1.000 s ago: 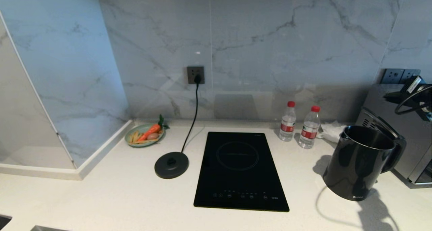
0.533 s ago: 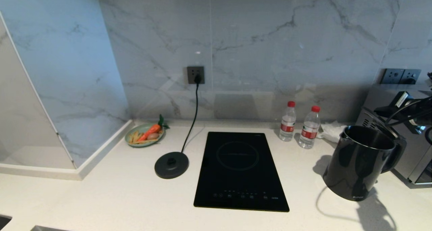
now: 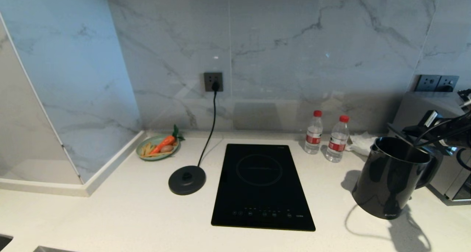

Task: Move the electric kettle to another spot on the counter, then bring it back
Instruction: Grab the kettle

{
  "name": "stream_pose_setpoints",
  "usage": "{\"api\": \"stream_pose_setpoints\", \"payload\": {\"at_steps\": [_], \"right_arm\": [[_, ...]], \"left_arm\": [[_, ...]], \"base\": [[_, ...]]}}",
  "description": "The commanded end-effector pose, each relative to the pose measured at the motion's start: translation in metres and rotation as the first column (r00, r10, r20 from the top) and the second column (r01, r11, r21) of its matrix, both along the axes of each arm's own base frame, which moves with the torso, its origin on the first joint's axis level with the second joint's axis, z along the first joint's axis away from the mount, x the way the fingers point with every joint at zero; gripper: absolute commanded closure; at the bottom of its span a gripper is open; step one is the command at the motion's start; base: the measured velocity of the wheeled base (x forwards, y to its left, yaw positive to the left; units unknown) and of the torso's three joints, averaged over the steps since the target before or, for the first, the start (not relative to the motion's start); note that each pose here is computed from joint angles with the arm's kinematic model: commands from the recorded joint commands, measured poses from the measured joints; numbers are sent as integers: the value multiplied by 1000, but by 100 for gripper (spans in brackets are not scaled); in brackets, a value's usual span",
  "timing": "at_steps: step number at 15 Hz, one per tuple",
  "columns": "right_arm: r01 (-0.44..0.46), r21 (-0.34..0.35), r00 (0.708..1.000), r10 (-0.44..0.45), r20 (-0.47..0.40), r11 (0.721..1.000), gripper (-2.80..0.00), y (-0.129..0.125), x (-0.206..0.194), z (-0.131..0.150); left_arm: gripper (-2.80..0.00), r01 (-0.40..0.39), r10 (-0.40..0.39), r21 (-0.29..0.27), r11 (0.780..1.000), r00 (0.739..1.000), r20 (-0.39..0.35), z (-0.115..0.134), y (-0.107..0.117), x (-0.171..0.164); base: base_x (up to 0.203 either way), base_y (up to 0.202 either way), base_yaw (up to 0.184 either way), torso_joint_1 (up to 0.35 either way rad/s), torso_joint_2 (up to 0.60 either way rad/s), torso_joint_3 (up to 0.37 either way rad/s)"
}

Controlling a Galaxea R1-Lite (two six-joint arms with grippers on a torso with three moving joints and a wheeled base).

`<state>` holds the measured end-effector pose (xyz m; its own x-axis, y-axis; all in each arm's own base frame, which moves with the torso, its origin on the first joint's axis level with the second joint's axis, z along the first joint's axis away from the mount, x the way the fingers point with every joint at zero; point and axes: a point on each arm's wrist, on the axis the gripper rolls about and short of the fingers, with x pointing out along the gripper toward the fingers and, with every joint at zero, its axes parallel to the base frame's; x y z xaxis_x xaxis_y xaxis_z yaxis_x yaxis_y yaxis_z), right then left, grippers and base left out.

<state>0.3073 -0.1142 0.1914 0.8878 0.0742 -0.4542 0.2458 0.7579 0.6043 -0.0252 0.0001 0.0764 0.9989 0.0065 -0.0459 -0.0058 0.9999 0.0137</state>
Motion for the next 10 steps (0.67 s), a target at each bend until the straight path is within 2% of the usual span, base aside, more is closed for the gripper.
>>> {"api": "stream_pose_setpoints", "payload": {"at_steps": [1, 10], "right_arm": [[-3, 9, 1000, 3, -13, 1000, 0, 1, -1, -4], [-5, 14, 999, 5, -32, 1000, 0, 4, -5, -21]], "left_arm": [[0, -1, 1, 1, 1000, 1000, 0, 0, 0, 0], [0, 0, 0, 0, 1000, 1000, -1, 0, 0, 0]], "base": [[0, 0, 0, 0, 0, 0], [0, 0, 0, 0, 0, 0]]}}
